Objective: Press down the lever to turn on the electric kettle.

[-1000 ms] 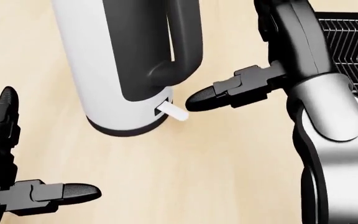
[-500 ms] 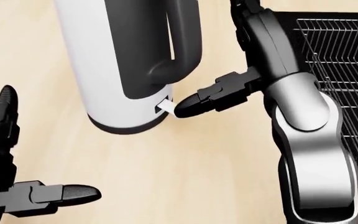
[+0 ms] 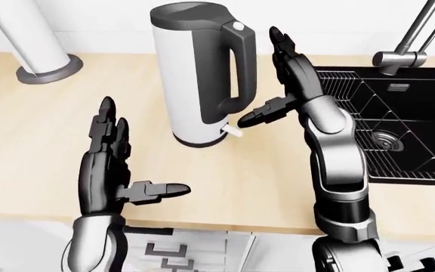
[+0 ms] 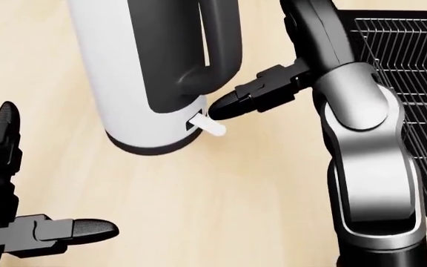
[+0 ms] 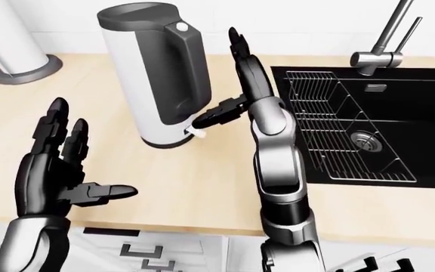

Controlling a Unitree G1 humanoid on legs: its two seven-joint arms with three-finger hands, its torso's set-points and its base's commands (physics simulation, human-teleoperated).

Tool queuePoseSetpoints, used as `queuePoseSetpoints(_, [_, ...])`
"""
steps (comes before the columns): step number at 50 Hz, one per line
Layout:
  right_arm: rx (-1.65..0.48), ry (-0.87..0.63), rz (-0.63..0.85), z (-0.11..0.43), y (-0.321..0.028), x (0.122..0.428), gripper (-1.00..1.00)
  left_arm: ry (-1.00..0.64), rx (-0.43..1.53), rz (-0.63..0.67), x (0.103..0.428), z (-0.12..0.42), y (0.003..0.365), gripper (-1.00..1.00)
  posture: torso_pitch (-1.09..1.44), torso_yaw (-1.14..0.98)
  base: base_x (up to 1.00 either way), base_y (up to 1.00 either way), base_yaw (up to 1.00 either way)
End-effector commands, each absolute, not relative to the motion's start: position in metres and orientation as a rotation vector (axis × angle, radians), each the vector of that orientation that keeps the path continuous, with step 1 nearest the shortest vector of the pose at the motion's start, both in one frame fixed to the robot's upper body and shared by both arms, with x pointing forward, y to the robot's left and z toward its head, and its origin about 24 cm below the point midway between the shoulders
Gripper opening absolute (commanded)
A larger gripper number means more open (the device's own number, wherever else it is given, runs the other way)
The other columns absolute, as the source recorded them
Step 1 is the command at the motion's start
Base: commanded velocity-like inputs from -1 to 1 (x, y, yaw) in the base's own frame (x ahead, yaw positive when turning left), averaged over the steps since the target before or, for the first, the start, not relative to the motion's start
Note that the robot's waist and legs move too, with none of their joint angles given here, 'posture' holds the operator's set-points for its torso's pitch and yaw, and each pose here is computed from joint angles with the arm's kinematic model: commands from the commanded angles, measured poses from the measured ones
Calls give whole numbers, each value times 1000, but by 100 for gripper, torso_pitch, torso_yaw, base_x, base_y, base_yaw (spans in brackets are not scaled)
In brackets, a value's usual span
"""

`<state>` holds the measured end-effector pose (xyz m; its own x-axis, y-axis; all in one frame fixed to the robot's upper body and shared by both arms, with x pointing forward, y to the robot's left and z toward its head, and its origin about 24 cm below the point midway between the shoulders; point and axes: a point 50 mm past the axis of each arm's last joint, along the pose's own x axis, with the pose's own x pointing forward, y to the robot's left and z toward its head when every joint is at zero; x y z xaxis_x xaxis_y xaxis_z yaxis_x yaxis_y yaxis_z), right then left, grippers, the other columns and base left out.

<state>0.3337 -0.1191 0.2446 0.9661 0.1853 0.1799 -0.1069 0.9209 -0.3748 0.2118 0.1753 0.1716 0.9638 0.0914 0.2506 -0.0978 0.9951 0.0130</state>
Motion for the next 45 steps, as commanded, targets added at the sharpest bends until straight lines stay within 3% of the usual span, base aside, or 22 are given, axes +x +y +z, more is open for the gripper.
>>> queuePoseSetpoints(1, [-381, -311, 141, 265, -117, 330, 100, -334, 28, 91, 208, 184, 174, 100, 0, 0, 0, 0, 0])
queuePoseSetpoints(24, [-401, -294, 181, 250, -101, 346, 100, -343, 14, 92, 208, 186, 176, 100, 0, 0, 0, 0, 0])
queuePoseSetpoints(45, [-430, -267, 166, 235, -107, 364, 100, -344, 12, 90, 206, 189, 176, 100, 0, 0, 0, 0, 0])
